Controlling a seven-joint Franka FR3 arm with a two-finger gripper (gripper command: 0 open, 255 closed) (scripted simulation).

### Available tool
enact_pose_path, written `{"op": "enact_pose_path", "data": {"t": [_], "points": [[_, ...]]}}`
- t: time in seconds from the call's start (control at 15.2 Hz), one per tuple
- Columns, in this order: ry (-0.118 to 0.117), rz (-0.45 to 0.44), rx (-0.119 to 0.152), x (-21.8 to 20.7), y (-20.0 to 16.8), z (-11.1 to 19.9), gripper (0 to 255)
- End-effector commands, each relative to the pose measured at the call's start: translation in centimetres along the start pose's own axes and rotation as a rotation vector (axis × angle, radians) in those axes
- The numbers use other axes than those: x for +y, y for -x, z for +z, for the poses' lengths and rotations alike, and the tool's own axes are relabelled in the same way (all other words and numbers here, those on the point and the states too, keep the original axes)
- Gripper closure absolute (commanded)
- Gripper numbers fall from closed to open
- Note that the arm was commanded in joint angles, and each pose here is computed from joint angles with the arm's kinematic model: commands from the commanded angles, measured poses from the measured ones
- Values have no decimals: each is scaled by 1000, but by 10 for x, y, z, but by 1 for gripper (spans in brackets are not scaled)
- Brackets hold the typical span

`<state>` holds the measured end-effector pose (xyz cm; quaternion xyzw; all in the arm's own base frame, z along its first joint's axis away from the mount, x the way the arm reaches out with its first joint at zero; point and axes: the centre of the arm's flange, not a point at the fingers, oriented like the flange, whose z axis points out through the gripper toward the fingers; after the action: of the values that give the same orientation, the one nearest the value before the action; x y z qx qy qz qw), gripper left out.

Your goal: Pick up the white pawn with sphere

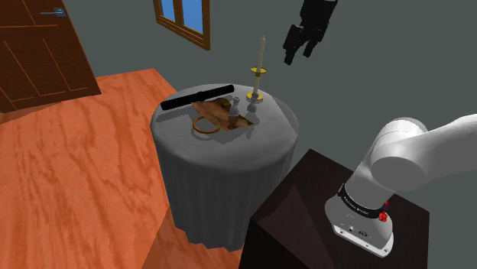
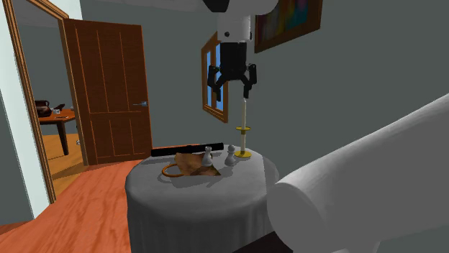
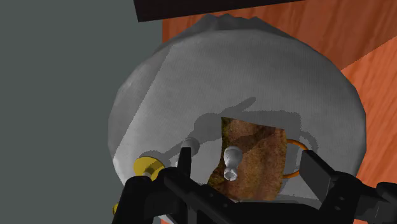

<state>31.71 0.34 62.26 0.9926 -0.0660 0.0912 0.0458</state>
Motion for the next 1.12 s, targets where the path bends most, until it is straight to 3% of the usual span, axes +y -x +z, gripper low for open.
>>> {"op": "enact_pose_path", "data": {"t": [0.0, 1.06], "points": [[0, 0, 0, 0, 0, 0, 0], [-58, -37, -180, -9, -165, 162, 0]]}}
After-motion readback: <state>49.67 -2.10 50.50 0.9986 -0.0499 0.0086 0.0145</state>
